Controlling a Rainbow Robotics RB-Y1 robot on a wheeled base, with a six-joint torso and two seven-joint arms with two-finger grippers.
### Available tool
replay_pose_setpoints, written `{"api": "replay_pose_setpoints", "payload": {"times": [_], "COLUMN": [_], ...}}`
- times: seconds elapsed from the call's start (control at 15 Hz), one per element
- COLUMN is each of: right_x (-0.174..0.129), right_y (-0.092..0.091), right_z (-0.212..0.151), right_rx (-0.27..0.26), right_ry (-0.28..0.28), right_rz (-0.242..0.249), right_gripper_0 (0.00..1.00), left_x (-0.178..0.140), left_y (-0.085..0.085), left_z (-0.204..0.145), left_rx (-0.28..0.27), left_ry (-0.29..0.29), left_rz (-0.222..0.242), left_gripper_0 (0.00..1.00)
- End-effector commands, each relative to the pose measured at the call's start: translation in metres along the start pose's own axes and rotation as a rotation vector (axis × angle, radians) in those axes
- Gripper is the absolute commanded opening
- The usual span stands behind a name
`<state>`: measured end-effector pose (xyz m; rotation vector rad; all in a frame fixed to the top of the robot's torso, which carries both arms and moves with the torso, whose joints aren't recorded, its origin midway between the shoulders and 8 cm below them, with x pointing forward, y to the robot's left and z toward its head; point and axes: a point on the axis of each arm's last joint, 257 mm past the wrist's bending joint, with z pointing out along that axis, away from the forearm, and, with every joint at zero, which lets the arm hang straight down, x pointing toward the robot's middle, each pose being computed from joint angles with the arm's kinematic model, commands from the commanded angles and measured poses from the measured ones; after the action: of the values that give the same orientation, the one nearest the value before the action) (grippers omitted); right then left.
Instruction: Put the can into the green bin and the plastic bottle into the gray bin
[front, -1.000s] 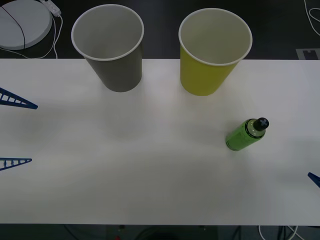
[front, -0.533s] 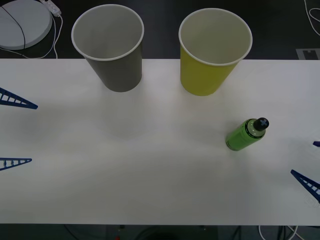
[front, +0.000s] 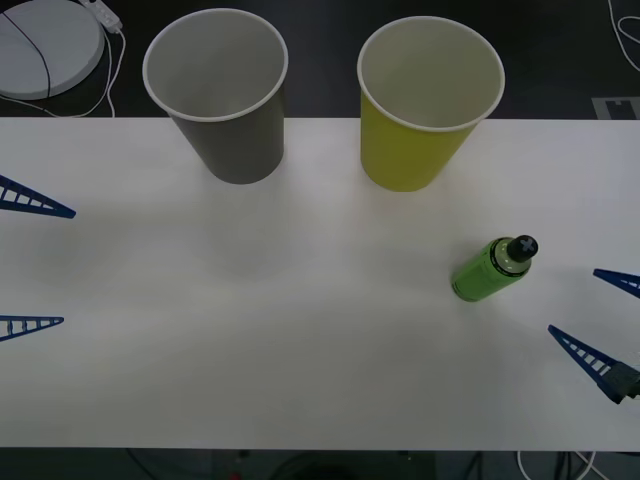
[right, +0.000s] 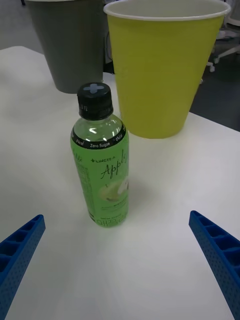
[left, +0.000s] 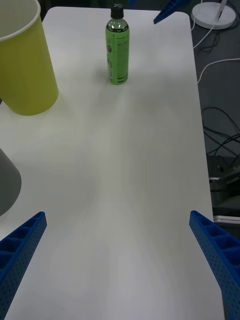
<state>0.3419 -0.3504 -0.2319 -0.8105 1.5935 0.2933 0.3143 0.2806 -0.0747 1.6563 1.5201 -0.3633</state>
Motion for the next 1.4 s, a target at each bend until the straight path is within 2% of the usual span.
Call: {"api": "replay_pose_setpoints", "payload": {"times": [0.07,0.4,0.73,1.4], "right_x": [0.001,0.001,-0.004,-0.015], "right_y": [0.003,0.009,0.02,0.018], "right_z": [0.015,0.042,0.073,0.113], "right_rx": [-0.004,-0.01,-0.043,-0.035], "right_ry": [-0.004,-0.007,-0.019,-0.022], "right_rz": [-0.003,-0.009,-0.018,-0.038], "right_gripper_0": [1.0,1.0,1.0,1.0], "left_x": [0.0,0.0,0.0,0.0], "left_y": [0.0,0.0,0.0,0.0], "left_z": [0.0,0.0,0.0,0.0], "left_rx": [0.0,0.0,0.0,0.0], "left_ry": [0.0,0.0,0.0,0.0], "left_rz": [0.0,0.0,0.0,0.0], "left_gripper_0": [1.0,1.0,1.0,1.0]}}
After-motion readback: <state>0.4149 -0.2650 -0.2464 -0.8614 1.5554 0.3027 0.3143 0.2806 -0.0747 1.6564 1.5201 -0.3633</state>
